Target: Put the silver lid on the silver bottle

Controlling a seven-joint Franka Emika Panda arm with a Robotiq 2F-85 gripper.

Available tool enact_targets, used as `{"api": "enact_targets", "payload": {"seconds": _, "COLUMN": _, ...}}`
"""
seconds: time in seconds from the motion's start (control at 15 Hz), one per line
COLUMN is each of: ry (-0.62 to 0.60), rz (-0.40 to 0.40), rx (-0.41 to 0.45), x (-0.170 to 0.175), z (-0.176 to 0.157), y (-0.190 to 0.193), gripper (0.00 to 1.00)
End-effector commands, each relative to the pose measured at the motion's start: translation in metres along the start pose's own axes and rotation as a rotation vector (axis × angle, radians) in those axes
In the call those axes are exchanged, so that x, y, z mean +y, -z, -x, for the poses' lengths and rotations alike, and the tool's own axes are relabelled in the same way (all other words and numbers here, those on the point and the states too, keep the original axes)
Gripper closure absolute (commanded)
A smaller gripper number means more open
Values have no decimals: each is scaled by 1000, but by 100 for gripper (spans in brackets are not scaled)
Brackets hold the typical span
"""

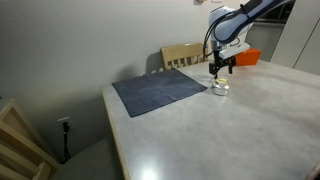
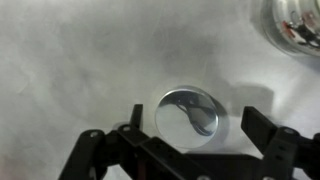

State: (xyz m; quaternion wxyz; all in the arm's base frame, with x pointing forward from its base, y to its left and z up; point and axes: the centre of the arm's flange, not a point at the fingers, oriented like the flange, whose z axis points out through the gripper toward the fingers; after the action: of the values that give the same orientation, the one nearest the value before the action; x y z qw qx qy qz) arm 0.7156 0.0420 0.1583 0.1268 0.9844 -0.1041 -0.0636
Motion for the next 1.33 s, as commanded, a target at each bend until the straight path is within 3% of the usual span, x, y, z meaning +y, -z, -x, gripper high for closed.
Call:
{"api": "enact_targets", "payload": {"seconds": 0.0, "ry": 38, "rz": -23, "rx": 25, "x": 25, "z": 17, "y": -7, "gripper": 0}}
{"api": "enact_targets", "payload": {"seconds": 0.53, "ry": 297, "rz": -120, "rx": 27, "x": 45, "z": 1, "y": -32, "gripper": 0}}
{"api": "enact_targets", "payload": {"seconds": 0.93, "ry": 411, "rz": -188, "rx": -6, "x": 48, "z": -4, "y": -40, "gripper": 0}}
{"api": "enact_targets", "payload": {"seconds": 1.0, "ry": 418, "rz": -202, "rx": -15, "x": 48, "z": -6, "y": -43, "gripper": 4}}
{"api": "enact_targets", "payload": {"seconds": 1.07, "ry": 422, "rz": -209, "rx": -23, "x": 48, "z": -7, "y": -44, "gripper": 24}}
{"api": "enact_targets", "payload": {"seconds": 1.2, "ry": 433, "rz": -212, "rx": -31, "x": 49, "z": -7, "y": -46, "gripper": 25}}
{"api": "enact_targets", "payload": {"seconds": 1.27, "ry": 437, "rz": -212, "rx": -27, "x": 48, "z": -7, "y": -44, "gripper": 30}}
